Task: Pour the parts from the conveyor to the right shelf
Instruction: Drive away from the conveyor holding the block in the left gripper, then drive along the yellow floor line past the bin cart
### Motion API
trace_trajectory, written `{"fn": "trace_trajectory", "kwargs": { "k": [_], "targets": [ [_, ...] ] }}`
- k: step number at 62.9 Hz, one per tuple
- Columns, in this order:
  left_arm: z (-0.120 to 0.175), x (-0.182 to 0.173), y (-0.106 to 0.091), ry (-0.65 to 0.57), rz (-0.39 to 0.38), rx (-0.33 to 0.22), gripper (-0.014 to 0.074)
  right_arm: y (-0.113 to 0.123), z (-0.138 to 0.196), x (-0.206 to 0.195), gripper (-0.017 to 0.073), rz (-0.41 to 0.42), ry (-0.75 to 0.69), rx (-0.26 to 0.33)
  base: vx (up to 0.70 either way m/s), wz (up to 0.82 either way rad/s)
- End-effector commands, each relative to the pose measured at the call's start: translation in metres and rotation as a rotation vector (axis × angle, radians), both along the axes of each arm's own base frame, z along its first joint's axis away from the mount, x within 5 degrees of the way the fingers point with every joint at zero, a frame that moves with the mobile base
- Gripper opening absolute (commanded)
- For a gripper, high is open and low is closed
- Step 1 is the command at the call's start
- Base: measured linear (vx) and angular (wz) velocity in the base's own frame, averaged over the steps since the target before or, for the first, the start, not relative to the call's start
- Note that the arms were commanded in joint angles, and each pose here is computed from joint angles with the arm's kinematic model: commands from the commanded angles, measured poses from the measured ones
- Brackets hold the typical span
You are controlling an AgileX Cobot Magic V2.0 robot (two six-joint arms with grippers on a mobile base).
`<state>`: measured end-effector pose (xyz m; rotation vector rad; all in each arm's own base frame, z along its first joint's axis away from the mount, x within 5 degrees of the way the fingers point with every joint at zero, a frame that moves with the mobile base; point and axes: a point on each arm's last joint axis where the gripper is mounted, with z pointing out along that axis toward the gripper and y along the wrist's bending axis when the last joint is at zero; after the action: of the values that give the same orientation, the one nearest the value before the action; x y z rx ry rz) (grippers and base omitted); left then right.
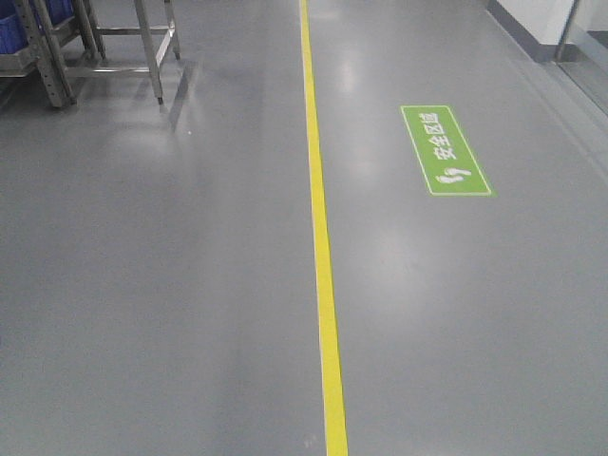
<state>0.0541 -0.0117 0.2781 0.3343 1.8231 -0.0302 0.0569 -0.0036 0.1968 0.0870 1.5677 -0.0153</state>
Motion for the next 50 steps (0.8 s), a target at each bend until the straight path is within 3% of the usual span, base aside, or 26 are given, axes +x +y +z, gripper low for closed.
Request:
{"fn": "trace_trajectory", "kwargs": {
  "k": [1, 50],
  "targets": [
    [0.0151, 0.0012, -0.0008, -0.094, -0.005, -0.037, -0.0006, -0.0006, 0.0023, -0.0010, -0.0009, -0.010, -0.072, -0.019, 0.66, 0.18],
    [0.0152, 0.0012, -0.0008, -0.094, -0.005, -0.037, -0.0006, -0.0006, 0.0023, -0.0010, -0.0009, -0.010, -0.072, -0.019, 0.72, 0.01]
  ]
}}
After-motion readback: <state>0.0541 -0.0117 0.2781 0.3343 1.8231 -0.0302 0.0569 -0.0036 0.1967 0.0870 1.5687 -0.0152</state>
